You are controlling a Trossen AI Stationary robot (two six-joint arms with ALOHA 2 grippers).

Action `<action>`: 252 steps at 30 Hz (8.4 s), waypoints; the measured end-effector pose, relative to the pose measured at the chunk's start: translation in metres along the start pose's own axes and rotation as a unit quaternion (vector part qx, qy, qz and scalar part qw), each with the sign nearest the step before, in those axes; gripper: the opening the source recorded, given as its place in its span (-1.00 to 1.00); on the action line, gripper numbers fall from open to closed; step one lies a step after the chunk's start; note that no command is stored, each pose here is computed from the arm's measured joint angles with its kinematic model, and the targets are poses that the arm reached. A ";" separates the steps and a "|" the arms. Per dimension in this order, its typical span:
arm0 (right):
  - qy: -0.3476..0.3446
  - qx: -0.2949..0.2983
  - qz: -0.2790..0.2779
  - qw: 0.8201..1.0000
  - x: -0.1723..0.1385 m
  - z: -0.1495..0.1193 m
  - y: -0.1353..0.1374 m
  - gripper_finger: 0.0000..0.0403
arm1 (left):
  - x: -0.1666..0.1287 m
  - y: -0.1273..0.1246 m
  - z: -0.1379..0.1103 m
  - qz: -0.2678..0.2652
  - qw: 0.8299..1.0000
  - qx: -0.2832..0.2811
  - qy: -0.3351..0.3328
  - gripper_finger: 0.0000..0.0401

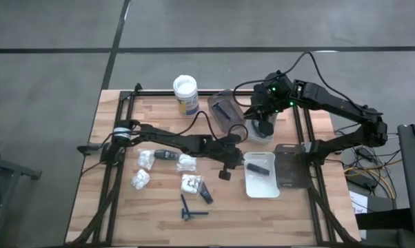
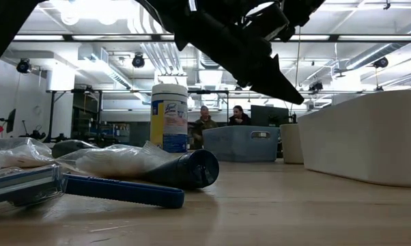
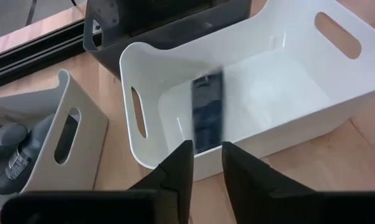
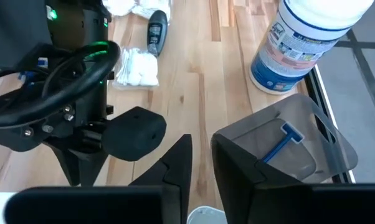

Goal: Pick & Place Travel size toiletries
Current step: Put the gray deodorant into the gray bin

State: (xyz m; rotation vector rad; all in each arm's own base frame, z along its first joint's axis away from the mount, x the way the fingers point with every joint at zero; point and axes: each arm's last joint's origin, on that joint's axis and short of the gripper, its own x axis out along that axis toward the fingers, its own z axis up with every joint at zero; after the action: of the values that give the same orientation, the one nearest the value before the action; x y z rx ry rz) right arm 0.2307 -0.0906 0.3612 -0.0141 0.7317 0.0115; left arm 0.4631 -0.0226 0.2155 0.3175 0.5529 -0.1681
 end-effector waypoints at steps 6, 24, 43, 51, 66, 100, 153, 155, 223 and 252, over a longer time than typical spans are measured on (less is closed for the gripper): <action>0.000 0.003 0.000 1.000 0.000 0.000 0.000 -0.58 | -0.008 0.001 0.002 0.000 1.000 0.023 0.012 -0.53; 0.012 0.068 0.006 0.998 0.006 -0.006 0.002 -0.35 | -0.104 -0.004 -0.038 0.066 0.996 -0.048 -0.030 -0.53; -0.139 0.121 0.024 0.983 0.035 -0.082 0.036 -0.44 | -0.237 -0.037 -0.112 0.118 0.966 -0.094 -0.209 -0.53; -0.226 0.096 0.043 0.969 0.044 -0.119 0.053 -0.60 | -0.252 -0.046 -0.138 0.121 0.962 -0.098 -0.223 -0.53; -0.228 0.057 -0.039 0.971 0.068 -0.169 0.096 -0.84 | -0.253 -0.049 -0.145 0.110 0.962 -0.132 -0.212 -0.53; -0.350 -0.091 0.010 0.932 0.034 -0.232 0.101 -0.36 | -0.246 -0.055 -0.162 0.086 0.967 -0.204 -0.123 -0.53; -0.340 -0.047 0.025 0.939 0.036 -0.232 0.101 -0.27 | -0.200 -0.059 -0.186 0.066 0.945 -0.215 0.239 0.58; -0.340 -0.048 0.025 0.939 0.036 -0.232 0.101 -0.30 | -0.197 -0.059 -0.188 0.064 0.943 -0.212 0.250 0.57; -0.339 -0.044 0.017 0.940 0.036 -0.233 0.100 -0.34 | -0.182 -0.023 -0.101 0.183 0.967 -0.176 0.001 0.09; -0.348 -0.032 0.022 0.937 0.035 -0.231 0.100 -0.07 | -0.151 -0.003 -0.064 0.189 0.955 -0.107 -0.203 0.10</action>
State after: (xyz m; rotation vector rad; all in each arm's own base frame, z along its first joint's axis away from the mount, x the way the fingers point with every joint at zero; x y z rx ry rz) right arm 0.1007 0.0060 0.1652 -0.0534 0.0206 0.0788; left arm 0.3046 0.0071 0.2445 0.1650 0.0926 0.1962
